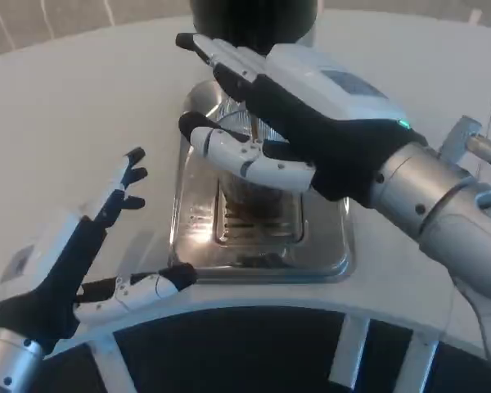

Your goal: Grasp the cup under the faucet to collect the drink, then remove the cup.

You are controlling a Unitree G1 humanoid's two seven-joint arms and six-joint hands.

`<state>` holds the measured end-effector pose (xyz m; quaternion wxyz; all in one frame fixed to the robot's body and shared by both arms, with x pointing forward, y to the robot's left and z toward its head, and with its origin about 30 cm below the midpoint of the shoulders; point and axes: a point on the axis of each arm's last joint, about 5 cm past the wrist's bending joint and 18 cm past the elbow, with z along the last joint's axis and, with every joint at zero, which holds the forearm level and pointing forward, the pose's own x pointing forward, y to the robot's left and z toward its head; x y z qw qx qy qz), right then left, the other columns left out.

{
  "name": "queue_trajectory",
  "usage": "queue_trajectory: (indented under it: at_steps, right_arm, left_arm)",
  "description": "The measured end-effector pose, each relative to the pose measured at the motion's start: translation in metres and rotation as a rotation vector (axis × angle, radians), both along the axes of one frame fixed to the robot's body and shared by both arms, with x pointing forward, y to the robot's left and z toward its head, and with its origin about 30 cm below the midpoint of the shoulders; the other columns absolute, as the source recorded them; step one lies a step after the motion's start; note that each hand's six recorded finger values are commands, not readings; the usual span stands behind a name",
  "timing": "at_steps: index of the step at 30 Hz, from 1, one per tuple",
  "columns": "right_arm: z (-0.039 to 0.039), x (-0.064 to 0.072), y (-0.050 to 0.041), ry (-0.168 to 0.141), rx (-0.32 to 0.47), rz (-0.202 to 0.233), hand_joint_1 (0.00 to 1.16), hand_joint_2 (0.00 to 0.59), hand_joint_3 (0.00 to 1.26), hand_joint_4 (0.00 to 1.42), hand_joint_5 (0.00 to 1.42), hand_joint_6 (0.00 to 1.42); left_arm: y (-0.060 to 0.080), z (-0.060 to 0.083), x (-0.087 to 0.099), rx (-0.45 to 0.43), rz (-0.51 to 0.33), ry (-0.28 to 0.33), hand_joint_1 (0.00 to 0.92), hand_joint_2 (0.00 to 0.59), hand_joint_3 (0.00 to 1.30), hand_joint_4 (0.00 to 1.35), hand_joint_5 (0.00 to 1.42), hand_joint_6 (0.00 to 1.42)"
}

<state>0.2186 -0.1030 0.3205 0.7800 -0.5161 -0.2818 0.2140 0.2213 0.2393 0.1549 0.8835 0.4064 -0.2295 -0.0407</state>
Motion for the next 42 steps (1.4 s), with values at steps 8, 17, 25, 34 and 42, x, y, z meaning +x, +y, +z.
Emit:
queue_trajectory:
  at_steps: [8, 17, 25, 34, 42]
  right_arm:
    - [-0.0001, 0.001, -0.0011, 0.005, 0.009, -0.005, 0.00, 0.477, 0.00, 0.00, 0.00, 0.00]
    - [-0.0002, 0.003, -0.0013, 0.004, 0.010, -0.002, 0.00, 0.478, 0.00, 0.00, 0.00, 0.00]
    - [0.0001, 0.006, -0.0021, 0.000, 0.008, 0.001, 0.00, 0.478, 0.00, 0.00, 0.00, 0.00]
    - [0.0007, 0.007, -0.0034, 0.002, 0.017, 0.002, 0.00, 0.478, 0.00, 0.00, 0.00, 0.00]
    - [0.0013, 0.007, -0.0046, 0.005, 0.022, 0.002, 0.00, 0.478, 0.00, 0.00, 0.00, 0.00]
  left_arm:
    - [-0.011, -0.001, 0.013, -0.048, -0.014, -0.009, 0.356, 0.050, 0.00, 0.00, 0.26, 0.11]
    - [-0.023, -0.003, 0.029, -0.087, -0.027, -0.003, 0.361, 0.051, 0.00, 0.00, 0.27, 0.11]
    - [-0.029, -0.001, 0.042, -0.102, -0.016, -0.003, 0.361, 0.052, 0.00, 0.00, 0.27, 0.10]
    - [-0.041, 0.000, 0.057, -0.094, -0.025, 0.005, 0.354, 0.055, 0.00, 0.00, 0.27, 0.10]
    - [-0.048, 0.000, 0.066, -0.102, -0.022, 0.023, 0.348, 0.053, 0.00, 0.00, 0.27, 0.11]
